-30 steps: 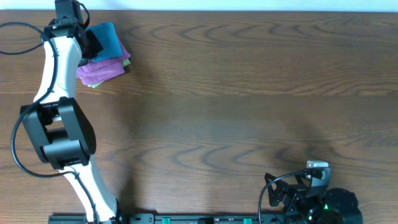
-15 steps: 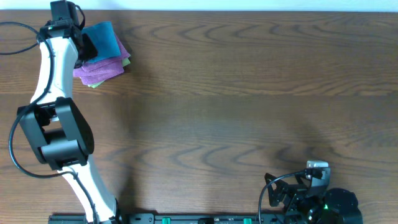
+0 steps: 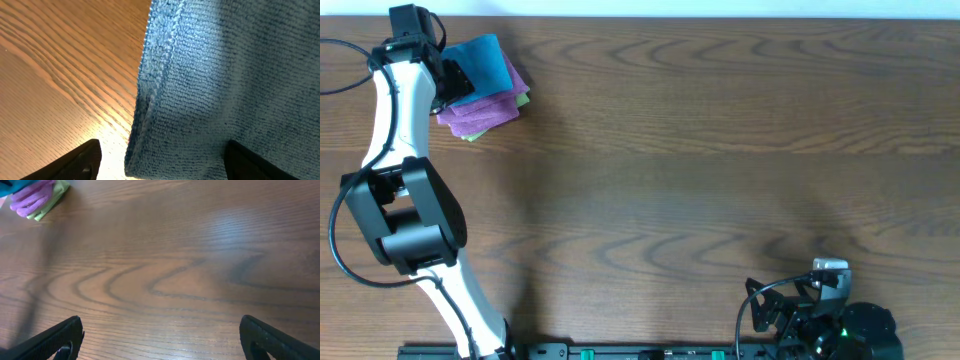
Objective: Fold the cloth
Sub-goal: 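Lower and press the blue cloth onto the purple stack, left gripper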
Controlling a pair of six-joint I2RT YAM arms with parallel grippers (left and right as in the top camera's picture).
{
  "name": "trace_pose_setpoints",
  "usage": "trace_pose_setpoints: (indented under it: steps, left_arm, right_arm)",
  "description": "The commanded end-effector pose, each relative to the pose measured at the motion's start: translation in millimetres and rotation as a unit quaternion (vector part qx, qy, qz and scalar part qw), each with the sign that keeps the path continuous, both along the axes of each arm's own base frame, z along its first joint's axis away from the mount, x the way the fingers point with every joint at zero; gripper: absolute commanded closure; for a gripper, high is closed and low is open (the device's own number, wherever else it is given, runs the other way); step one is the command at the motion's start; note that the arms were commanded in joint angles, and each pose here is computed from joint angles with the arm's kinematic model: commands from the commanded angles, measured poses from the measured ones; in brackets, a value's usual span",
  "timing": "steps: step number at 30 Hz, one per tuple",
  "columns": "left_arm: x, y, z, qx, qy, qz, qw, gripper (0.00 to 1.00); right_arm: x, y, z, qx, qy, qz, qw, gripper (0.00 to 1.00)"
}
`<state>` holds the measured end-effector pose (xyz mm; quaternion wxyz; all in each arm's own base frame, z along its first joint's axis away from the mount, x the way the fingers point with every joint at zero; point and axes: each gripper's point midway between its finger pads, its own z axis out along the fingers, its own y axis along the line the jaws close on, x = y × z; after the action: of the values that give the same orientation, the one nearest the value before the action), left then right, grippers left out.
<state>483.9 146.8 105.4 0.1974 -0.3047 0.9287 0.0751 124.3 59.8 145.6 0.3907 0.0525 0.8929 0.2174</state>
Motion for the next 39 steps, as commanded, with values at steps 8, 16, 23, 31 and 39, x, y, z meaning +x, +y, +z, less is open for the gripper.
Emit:
trace_pose_setpoints:
  steps: [8,16,23,31,39]
  left_arm:
    - [1,3,31,0.009,-0.03,0.0,1.0,0.12]
    - [4,-8,47,-0.017,-0.057,-0.015,0.998,0.11]
    - [5,-16,61,-0.032,-0.075,-0.025,0.996,0.11]
    - [-2,-23,94,-0.032,-0.104,-0.034,0.993,0.05]
    - [-25,-64,122,-0.03,-0.09,-0.12,0.988,0.05]
  right_arm:
    - [1,-2,0,0.002,-0.001,-0.009,1.0,0.01]
    - [1,-2,0,0.002,-0.001,-0.009,1.0,0.01]
    - [1,-2,0,0.002,-0.001,-0.009,1.0,0.01]
    - [1,-2,0,0.002,-0.001,-0.009,1.0,0.01]
    - [1,-2,0,0.001,-0.001,-0.009,1.0,0.01]
